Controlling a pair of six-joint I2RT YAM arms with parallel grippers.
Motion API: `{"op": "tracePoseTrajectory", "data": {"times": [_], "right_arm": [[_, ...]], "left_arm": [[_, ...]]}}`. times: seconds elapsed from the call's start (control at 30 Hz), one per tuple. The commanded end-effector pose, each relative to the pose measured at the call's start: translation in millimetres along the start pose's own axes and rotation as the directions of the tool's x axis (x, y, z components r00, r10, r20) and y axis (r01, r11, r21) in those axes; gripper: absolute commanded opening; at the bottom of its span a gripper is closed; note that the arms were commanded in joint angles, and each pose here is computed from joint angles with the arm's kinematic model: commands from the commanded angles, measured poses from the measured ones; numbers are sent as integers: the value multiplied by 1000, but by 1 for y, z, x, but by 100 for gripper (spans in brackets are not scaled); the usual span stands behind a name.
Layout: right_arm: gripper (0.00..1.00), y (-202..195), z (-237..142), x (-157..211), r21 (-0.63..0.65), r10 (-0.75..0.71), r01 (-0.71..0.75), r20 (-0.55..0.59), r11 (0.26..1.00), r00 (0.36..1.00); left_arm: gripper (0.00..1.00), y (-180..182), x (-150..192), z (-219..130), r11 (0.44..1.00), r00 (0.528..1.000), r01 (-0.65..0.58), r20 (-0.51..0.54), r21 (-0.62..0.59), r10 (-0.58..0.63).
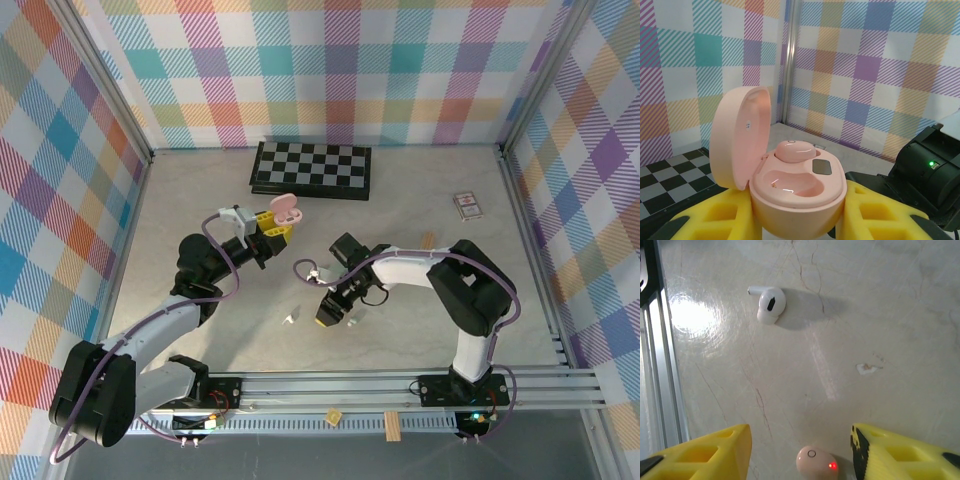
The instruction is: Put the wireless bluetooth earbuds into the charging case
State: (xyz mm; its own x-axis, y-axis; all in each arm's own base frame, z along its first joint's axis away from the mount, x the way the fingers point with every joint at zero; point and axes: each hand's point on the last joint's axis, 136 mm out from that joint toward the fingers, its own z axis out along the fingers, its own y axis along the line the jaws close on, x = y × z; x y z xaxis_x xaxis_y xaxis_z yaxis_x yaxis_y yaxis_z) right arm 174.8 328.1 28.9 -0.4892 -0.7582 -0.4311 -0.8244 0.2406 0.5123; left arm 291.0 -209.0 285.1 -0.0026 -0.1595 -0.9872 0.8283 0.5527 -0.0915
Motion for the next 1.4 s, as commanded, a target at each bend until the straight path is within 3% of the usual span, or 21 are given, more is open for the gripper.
{"op": "tracePoseTrajectory", "data": {"times": [0.0,0.83,0.97,1.37], "right_arm": [[52,14,-1,20,-46,31,-34,-58,998,998],[26,8,1,22,-13,73,-74,-67,997,995],[33,9,-1,22,-17,76,-77,-63,997,995],[39,21,-2,27,-63,112,-116,-60,991,992]], "left_arm": [[24,-1,-9,-1,1000,1000,-10,19,5,10],[24,2,-8,2,1000,1000,-6,18,8,6],[24,2,-9,2,1000,1000,-8,18,9,8],[24,3,-7,5,1000,1000,-5,13,13,4]]}}
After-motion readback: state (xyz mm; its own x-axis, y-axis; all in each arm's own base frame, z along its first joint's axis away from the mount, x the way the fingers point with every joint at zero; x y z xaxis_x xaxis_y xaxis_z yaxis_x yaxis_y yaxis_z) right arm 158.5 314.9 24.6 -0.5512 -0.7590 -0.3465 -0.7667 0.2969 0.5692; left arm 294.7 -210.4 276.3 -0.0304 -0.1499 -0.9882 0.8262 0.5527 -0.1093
